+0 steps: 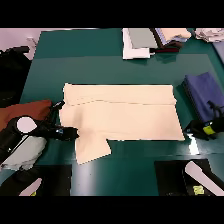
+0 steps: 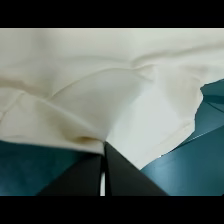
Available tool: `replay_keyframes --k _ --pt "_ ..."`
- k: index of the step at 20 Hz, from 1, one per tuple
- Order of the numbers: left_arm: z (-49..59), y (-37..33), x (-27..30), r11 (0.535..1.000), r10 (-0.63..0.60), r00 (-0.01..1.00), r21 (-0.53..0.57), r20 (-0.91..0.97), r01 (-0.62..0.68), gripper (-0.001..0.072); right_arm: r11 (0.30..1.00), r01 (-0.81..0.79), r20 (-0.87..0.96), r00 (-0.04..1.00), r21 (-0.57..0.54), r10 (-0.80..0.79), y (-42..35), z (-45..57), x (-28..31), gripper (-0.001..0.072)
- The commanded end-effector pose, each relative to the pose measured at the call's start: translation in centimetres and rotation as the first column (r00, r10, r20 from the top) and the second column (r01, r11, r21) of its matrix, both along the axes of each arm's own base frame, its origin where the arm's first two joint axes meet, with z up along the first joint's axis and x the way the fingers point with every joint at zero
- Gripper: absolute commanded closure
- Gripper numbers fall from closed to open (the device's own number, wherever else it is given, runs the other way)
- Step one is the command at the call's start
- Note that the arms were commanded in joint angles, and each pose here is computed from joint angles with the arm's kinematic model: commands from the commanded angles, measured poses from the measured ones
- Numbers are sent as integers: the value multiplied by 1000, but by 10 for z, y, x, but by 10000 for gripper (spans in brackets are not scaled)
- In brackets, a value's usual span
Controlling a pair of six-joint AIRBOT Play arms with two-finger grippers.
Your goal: Fold the shirts.
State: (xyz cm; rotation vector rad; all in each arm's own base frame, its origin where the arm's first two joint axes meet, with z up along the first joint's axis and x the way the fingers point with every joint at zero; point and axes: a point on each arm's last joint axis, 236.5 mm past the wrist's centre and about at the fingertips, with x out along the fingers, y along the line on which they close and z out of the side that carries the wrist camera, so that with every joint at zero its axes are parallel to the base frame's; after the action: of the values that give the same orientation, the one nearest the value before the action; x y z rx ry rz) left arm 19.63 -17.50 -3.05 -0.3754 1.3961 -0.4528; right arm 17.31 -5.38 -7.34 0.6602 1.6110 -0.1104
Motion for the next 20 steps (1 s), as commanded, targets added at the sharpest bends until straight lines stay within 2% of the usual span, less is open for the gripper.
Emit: replay_keyframes --k 1,2,4,7,8,11,16,20 --pt "1 1 2 1000 -1 1000 4 10 1 678 997 13 -28 1000 81 -11 26 -23 -5 209" --pt "1 1 2 1000 -1 1000 4 10 1 678 996 -6 -5 1000 86 6 33 -24 4 236" --pt "0 2 2 1000 -4 1000 10 11 4 678 994 -83 35 996 68 80 44 -21 21 361" --pt "-5 10 -13 997 -56 998 55 -33 58 679 970 -241 63 969 5 240 54 -8 36 634" --pt "-6 15 -18 994 -76 996 77 -51 80 679 957 -290 60 955 -15 291 56 -2 38 691" --pt "11 31 -26 989 -72 997 131 -14 73 680 905 -410 61 906 -118 418 52 24 37 692" --pt "35 43 -67 985 -94 994 139 -49 100 679 861 -433 69 883 -267 465 32 66 14 692" --pt "61 40 -26 989 -66 993 142 98 52 679 864 -402 114 885 -301 452 31 78 21 692"
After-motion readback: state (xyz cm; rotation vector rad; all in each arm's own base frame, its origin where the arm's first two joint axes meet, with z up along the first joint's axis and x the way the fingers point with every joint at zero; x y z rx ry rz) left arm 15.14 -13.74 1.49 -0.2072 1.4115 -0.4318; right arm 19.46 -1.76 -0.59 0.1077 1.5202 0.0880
